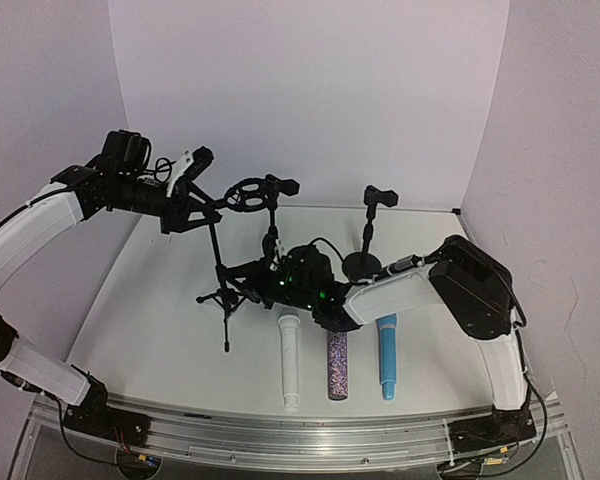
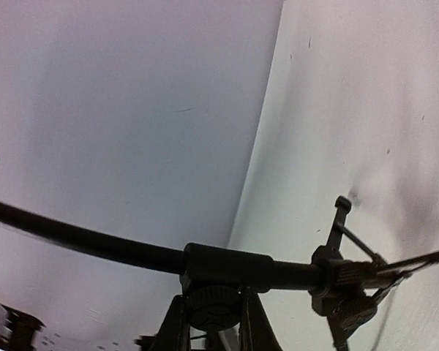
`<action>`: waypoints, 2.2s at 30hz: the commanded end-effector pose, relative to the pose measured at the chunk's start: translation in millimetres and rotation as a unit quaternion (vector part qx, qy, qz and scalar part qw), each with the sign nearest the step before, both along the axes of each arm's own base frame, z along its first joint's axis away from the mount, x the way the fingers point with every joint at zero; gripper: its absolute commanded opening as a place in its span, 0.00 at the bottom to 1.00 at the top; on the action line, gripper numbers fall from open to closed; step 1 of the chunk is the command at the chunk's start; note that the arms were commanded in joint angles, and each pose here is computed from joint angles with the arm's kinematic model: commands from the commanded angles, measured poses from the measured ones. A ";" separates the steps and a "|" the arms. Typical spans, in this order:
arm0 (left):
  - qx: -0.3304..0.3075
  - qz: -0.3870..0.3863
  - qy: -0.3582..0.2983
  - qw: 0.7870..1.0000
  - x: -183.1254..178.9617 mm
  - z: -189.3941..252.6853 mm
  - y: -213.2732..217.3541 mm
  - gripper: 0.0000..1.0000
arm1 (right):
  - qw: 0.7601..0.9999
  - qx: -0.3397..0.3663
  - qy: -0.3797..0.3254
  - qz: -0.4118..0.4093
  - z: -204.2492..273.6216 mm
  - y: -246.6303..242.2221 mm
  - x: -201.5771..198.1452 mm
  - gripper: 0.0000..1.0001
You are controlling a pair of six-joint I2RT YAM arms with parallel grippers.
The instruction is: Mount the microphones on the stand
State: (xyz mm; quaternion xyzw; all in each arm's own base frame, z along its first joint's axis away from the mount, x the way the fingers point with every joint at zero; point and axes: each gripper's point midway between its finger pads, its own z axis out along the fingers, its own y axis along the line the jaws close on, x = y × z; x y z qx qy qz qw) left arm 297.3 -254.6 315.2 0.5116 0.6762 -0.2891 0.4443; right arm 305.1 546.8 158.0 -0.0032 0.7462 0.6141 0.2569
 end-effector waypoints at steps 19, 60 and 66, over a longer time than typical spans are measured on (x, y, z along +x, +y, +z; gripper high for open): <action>-0.033 -0.018 -0.039 0.999 -8.9 31.1 -2.1 0.00 | 0.833 0.280 0.445 -0.172 -11.1 -6.2 32.7 0.05; -0.031 -0.014 -0.039 0.999 -11.8 30.3 0.3 0.00 | 0.646 -0.344 -0.682 -0.009 37.3 -11.4 -13.8 0.55; -0.033 -0.016 -0.036 0.999 -10.8 30.2 -1.1 0.00 | 0.644 -0.359 -0.675 0.019 11.3 0.4 -10.0 0.46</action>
